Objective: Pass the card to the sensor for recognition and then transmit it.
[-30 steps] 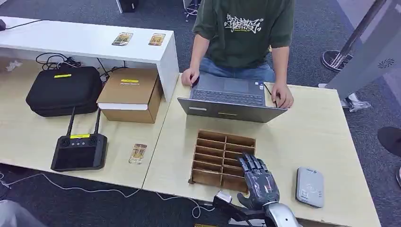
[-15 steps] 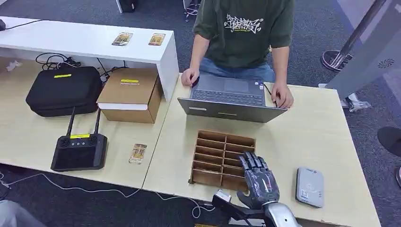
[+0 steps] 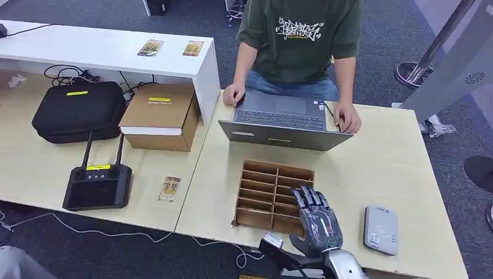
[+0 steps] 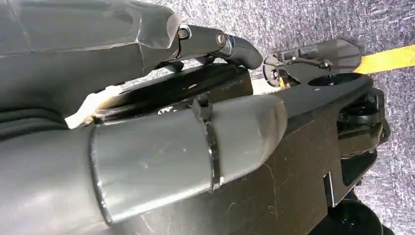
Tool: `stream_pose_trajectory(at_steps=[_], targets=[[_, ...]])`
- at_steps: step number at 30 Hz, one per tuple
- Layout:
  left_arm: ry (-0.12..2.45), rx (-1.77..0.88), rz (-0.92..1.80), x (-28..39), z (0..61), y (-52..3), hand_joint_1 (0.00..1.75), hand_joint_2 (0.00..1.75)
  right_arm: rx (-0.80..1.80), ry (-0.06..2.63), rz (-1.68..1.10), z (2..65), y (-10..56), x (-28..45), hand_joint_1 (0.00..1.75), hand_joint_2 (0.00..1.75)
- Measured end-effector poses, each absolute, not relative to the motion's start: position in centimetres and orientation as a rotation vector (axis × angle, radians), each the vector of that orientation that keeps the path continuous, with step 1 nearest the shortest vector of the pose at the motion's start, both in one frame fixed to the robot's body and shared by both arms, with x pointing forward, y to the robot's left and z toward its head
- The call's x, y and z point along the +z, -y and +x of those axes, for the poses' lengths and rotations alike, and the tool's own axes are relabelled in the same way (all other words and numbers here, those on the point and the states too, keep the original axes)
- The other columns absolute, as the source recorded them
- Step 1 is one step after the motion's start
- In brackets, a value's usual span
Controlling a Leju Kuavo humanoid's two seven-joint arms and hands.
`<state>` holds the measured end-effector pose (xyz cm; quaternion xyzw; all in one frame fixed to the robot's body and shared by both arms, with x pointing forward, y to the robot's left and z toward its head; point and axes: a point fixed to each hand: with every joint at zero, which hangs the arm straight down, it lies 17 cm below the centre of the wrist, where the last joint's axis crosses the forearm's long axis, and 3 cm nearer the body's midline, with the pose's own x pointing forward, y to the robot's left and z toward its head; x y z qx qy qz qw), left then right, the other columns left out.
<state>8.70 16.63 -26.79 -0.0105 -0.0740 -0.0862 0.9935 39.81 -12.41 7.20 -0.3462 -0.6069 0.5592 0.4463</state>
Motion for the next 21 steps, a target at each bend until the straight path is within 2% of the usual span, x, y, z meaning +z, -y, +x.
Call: stream_pose_trajectory(at_steps=[2,3,4,5,14,17,21], targets=[[0.146,-0.174,-0.022,-26.8,8.68,-16.64,0.0,0.0,1.383,1.504,-0.856,39.69,12.39,7.22,0.0,1.75],[0.145,-0.174,-0.022,-26.8,8.67,-16.67,0.0,0.0,1.383,1.504,-0.856,39.61,12.38,7.23,0.56,1.75],[0.145,-0.175,-0.023,-26.81,8.65,-16.69,0.0,0.0,1.383,1.503,-0.857,39.53,12.37,7.23,1.47,1.75],[0.144,-0.175,-0.024,-26.81,8.62,-16.68,0.0,0.0,1.383,1.504,-0.856,39.47,12.35,7.24,1.75,1.75],[0.14,-0.178,-0.031,-26.85,8.52,-16.87,0.0,0.0,1.372,1.51,-0.857,39.19,12.42,7.59,1.75,1.75],[0.137,-0.179,-0.032,-26.88,8.42,-16.97,0.0,0.0,1.369,1.511,-0.858,39.2,12.47,7.72,1.5,1.75],[0.137,-0.179,-0.032,-26.88,8.4,-16.97,0.0,0.0,1.367,1.514,-0.86,39.23,12.49,7.87,1.38,1.75]])
